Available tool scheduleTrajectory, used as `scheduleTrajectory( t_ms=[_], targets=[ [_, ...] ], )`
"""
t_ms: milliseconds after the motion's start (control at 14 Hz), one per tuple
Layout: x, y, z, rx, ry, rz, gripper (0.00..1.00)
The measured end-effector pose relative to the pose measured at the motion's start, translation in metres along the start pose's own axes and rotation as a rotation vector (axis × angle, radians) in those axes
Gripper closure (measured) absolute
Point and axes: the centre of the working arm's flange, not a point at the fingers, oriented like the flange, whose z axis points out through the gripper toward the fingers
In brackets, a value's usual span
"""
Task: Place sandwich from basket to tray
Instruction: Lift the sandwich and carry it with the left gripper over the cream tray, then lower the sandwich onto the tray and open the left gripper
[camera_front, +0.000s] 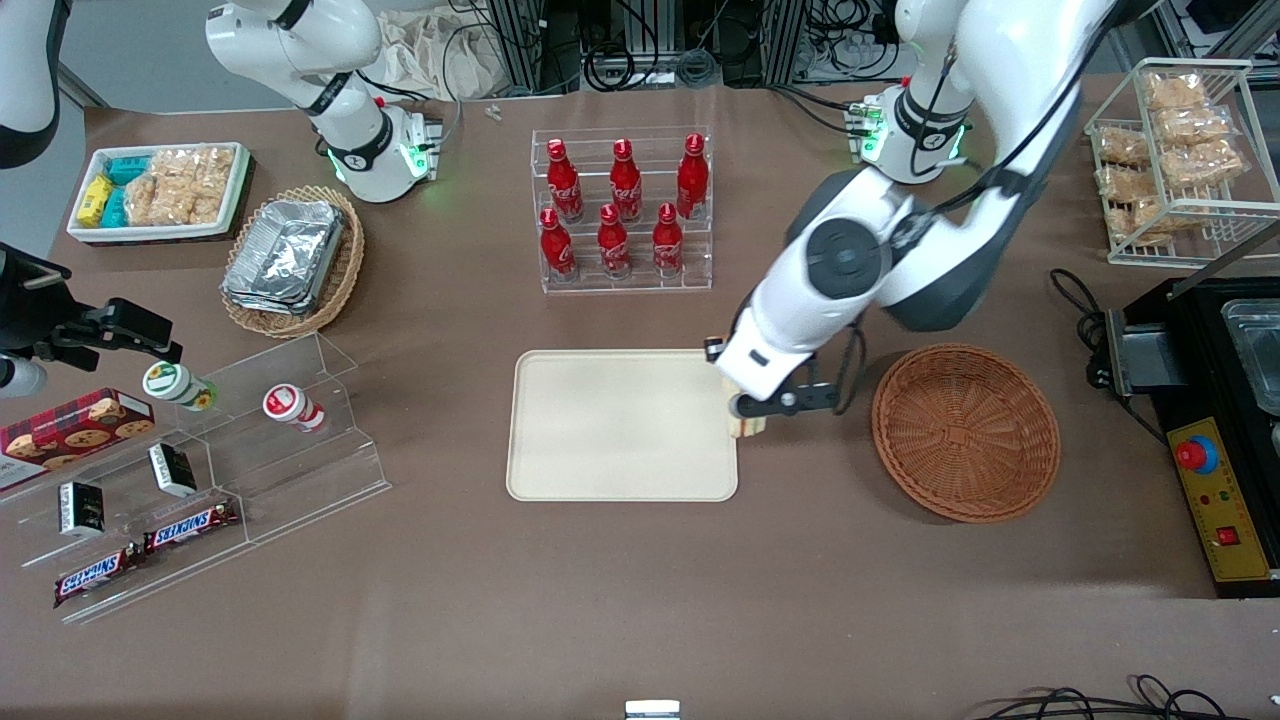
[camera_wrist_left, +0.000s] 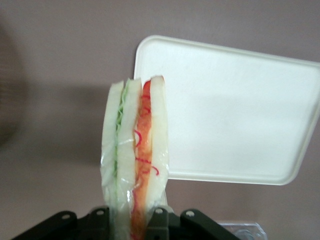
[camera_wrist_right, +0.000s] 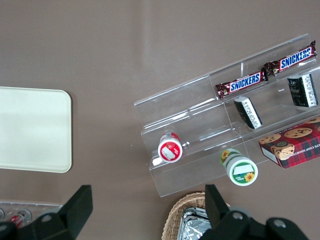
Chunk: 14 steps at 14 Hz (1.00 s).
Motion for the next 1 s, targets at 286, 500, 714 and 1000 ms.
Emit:
scheduleTrajectory(
  t_ms=[286,500,714,1000],
  targets=[
    [0.003,0.024,0.084,0.051,0.079,0.024,0.83],
    [0.014,0.02,0.12,0.068,0.093,0.056,0.83],
    [0.021,0.018,0.141,0.077,0.09,0.07,0.83],
    [0.021,0.022,0.149,0.076,0.082,0.096,0.83]
  ],
)
